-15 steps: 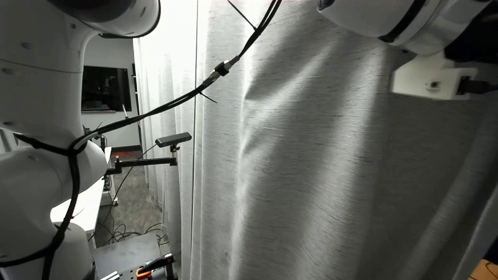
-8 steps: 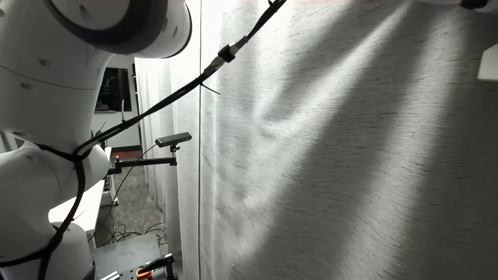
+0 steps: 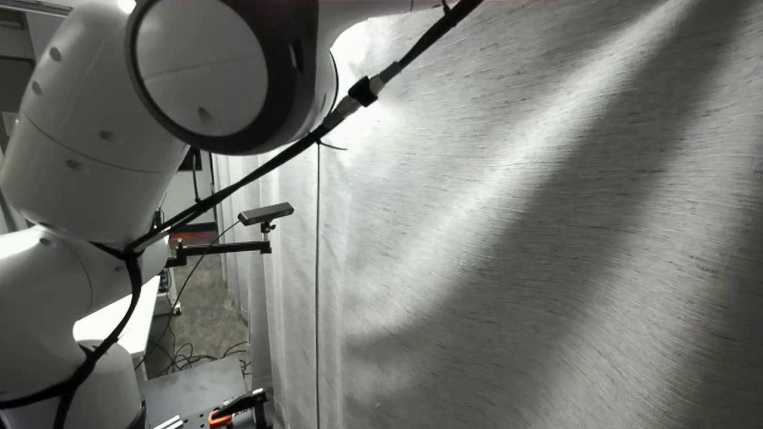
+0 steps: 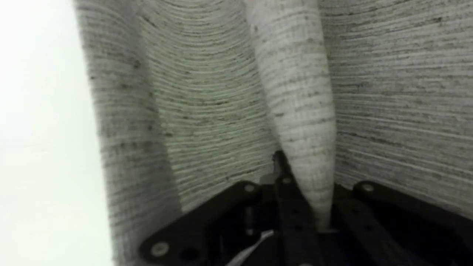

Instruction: Draw the curtain closed

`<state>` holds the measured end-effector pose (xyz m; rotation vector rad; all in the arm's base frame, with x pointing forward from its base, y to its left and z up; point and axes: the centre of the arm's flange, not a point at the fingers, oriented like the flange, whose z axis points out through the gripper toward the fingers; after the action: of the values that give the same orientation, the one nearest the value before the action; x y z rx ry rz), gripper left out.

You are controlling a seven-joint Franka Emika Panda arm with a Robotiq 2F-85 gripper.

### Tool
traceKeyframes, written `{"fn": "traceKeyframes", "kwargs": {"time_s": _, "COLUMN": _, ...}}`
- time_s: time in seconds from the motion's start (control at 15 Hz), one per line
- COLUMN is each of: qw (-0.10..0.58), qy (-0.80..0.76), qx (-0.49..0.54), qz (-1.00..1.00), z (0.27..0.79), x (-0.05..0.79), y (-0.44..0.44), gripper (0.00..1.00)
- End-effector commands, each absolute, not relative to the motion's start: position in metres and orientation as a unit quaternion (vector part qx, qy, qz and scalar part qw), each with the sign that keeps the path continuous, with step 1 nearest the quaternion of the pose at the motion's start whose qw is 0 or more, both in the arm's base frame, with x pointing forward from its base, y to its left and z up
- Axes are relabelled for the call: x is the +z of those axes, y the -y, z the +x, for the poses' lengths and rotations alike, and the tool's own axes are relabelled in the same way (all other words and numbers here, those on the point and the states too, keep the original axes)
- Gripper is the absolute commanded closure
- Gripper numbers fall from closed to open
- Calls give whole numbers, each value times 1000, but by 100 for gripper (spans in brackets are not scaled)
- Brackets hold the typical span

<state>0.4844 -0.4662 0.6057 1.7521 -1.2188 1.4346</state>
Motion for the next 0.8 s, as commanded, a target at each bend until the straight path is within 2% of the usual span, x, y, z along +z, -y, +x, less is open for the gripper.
{"fn": "traceKeyframes", "kwargs": {"time_s": 0.0, "qw": 291, "qy": 491, "qx": 516, "qz": 639, "z": 522, "x": 630, "y": 515, "gripper": 99}}
{"fn": "traceKeyframes", "kwargs": {"time_s": 0.2, "qw": 273, "qy": 431, "qx": 524, "qz": 682, "z": 519, "x": 614, "y": 469, "gripper": 99}}
{"fn": "traceKeyframes", "kwargs": {"time_s": 0.73, "qw": 154, "qy": 272, "qx": 512, "qz": 800, "z": 525, "x": 607, "y": 341, "gripper": 99}}
